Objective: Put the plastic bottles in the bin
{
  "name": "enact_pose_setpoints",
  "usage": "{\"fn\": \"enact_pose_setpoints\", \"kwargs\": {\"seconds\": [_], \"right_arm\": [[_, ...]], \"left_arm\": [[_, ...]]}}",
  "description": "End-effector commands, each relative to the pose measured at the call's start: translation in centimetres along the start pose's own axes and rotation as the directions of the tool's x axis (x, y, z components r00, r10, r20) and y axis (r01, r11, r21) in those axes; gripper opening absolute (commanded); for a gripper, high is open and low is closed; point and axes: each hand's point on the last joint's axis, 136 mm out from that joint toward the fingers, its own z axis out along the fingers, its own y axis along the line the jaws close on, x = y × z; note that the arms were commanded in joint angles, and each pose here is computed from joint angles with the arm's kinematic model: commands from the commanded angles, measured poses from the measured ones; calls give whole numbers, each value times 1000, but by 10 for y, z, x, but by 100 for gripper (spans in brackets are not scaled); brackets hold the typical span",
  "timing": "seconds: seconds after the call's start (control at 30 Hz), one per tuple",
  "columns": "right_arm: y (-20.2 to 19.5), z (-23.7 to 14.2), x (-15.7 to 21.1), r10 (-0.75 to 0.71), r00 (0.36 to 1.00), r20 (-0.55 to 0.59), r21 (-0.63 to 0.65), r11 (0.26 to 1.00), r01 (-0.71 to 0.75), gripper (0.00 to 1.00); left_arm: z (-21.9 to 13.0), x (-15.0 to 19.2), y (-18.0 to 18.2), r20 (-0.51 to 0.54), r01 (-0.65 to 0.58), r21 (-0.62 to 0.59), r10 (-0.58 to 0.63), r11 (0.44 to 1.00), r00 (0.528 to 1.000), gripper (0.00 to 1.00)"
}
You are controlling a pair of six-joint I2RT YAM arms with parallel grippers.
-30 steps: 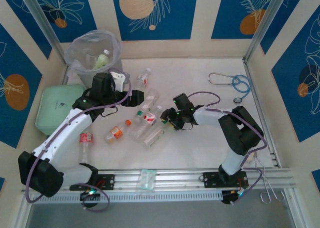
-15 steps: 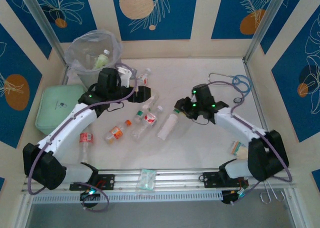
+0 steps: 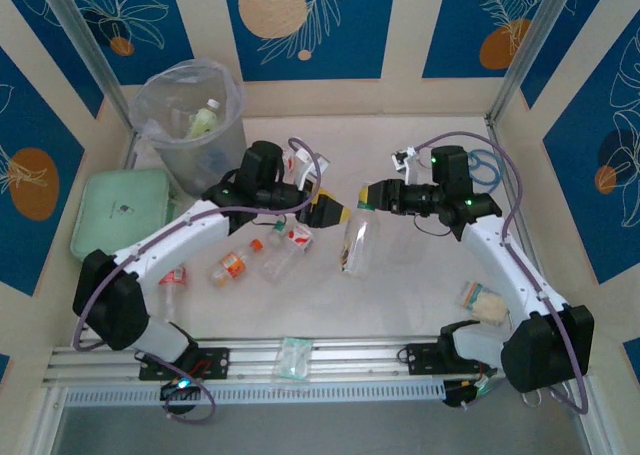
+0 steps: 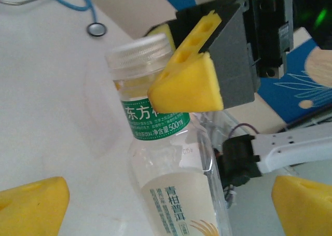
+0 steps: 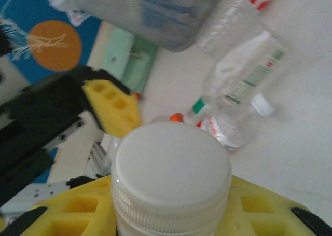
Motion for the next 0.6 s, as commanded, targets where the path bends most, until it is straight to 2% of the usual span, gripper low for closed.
{"fn": "enact_pose_setpoints", "kwargs": {"seconds": [0.0, 0.4, 0.47, 0.57], "right_arm": [[30, -4, 0, -89, 996, -10, -151, 985, 87, 13], [27, 4, -14, -67, 997, 45, -129, 989, 72, 8], [27, 6, -14, -57, 998, 41, -122, 991, 61, 8], [28, 8, -13, -52, 998, 39, -117, 992, 56, 8]], "left_arm": [[8, -1, -19, 10, -37, 130, 36, 991, 999, 100], [39, 19, -5, -62, -17, 106, 24, 994, 998, 99], [41, 21, -2, -69, -20, 91, 26, 996, 997, 94], [41, 21, 1, -72, -33, 79, 39, 996, 997, 76]]}}
